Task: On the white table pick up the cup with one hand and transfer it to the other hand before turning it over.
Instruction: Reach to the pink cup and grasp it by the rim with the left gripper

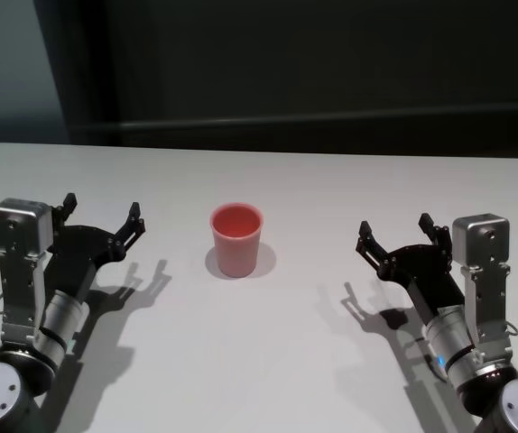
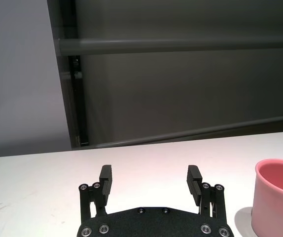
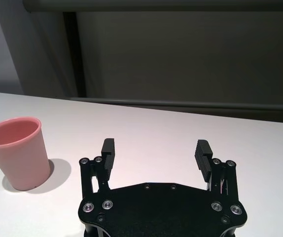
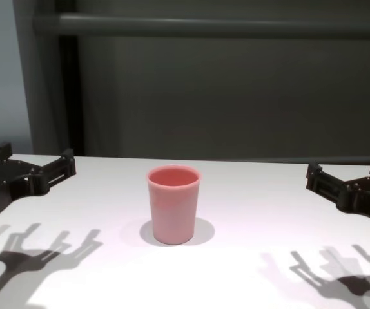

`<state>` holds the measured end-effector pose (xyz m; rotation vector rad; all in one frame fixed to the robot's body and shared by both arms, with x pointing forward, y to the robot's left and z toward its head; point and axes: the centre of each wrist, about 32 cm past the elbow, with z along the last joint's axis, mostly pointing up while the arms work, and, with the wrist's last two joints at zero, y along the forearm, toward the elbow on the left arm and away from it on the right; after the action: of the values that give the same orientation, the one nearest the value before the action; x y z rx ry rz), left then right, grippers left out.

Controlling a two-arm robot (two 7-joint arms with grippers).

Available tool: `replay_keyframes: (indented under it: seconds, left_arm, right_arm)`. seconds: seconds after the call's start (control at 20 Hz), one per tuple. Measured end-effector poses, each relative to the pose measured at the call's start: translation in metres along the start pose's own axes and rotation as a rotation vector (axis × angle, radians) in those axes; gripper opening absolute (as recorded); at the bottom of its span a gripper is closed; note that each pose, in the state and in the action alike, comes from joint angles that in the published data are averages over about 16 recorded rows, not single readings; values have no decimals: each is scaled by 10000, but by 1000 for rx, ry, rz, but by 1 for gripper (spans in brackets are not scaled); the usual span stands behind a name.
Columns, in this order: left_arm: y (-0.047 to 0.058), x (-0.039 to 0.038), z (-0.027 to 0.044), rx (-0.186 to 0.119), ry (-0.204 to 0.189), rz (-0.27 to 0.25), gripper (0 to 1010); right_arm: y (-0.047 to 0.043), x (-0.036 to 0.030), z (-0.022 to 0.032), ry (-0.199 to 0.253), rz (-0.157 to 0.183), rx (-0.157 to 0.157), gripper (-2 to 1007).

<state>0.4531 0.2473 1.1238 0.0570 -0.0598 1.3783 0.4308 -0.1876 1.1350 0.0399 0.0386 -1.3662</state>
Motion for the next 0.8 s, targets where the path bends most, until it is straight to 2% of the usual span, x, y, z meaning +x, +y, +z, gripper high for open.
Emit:
replay_keyframes:
  seconds: [0.8]
  left_arm:
    - [0, 0, 0, 0, 0, 0, 1003]
  right_arm:
    - [0, 0, 0, 0, 0, 0, 1002]
